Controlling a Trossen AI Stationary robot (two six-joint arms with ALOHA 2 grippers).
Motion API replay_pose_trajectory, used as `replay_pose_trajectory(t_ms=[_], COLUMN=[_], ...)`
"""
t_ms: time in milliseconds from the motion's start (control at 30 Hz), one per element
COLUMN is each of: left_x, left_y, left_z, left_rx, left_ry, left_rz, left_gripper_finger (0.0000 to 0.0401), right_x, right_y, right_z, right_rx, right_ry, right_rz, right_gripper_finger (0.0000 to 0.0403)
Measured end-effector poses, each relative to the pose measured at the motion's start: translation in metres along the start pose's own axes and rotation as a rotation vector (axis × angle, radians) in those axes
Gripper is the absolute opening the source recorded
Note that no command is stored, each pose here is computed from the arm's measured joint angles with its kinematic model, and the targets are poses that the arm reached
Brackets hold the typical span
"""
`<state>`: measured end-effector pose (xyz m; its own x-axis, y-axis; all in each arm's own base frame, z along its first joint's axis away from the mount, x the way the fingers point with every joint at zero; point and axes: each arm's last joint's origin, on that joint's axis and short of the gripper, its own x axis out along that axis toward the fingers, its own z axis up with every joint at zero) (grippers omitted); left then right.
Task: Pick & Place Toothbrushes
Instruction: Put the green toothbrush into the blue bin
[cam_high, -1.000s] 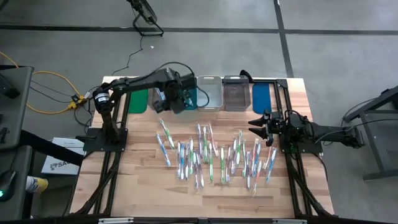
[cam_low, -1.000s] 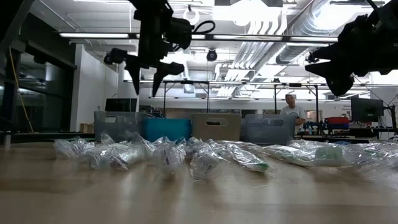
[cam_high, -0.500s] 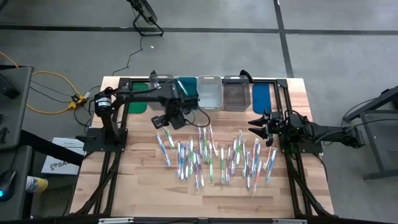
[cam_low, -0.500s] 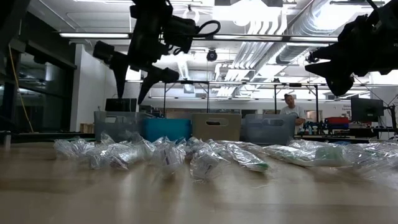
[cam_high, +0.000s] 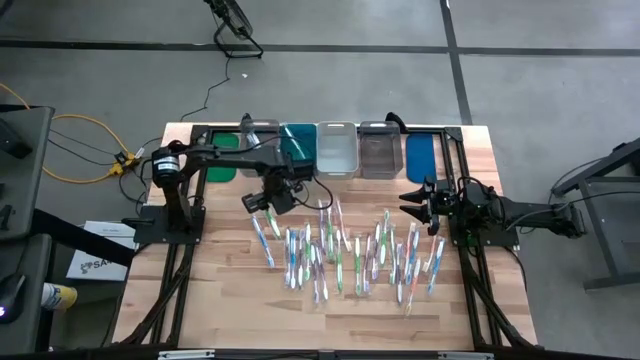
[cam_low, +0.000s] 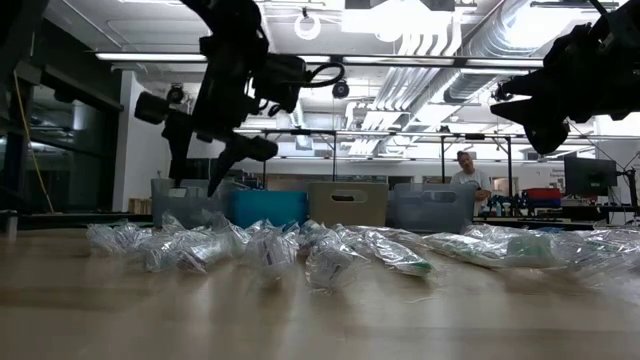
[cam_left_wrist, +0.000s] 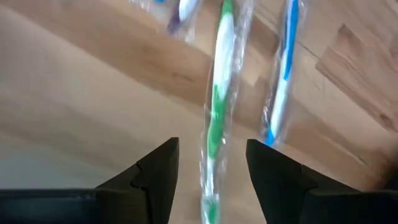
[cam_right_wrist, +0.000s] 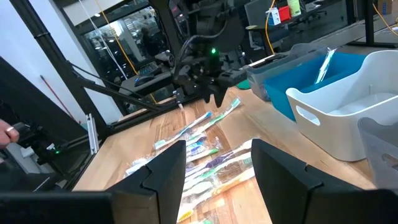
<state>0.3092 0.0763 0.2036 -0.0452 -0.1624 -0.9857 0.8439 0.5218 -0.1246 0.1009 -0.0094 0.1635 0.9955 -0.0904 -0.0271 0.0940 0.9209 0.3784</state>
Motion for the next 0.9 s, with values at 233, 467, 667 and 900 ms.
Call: replay_pose_trajectory(t_ms=[233, 467, 667, 900], left_x=[0.023, 0.028, 0.041, 0.060], left_y=[-0.006, -0.019, -0.029, -0.034], left_z=[0.000, -0.005, -0.011, -0.015], left_rx=[0.026, 0.051, 0.052, 0.055], left_ry=[-0.047, -0.082, -0.078, -0.090], left_rz=[0.066, 0.198, 0.187, 0.215], left_gripper_finger=[0.0184, 0.0184, 0.0184, 0.0183], right_x=[0.000, 0.000, 0.000, 0.000], right_y=[0.000, 0.000, 0.000, 0.000], right_z=[0.000, 0.000, 0.000, 0.000], right_rx=[0.000, 0.000, 0.000, 0.000], right_ry=[0.000, 0.000, 0.000, 0.000], right_rz=[0.000, 0.000, 0.000, 0.000], right_gripper_finger=[0.0176, 0.0176, 0.0176, 0.0176])
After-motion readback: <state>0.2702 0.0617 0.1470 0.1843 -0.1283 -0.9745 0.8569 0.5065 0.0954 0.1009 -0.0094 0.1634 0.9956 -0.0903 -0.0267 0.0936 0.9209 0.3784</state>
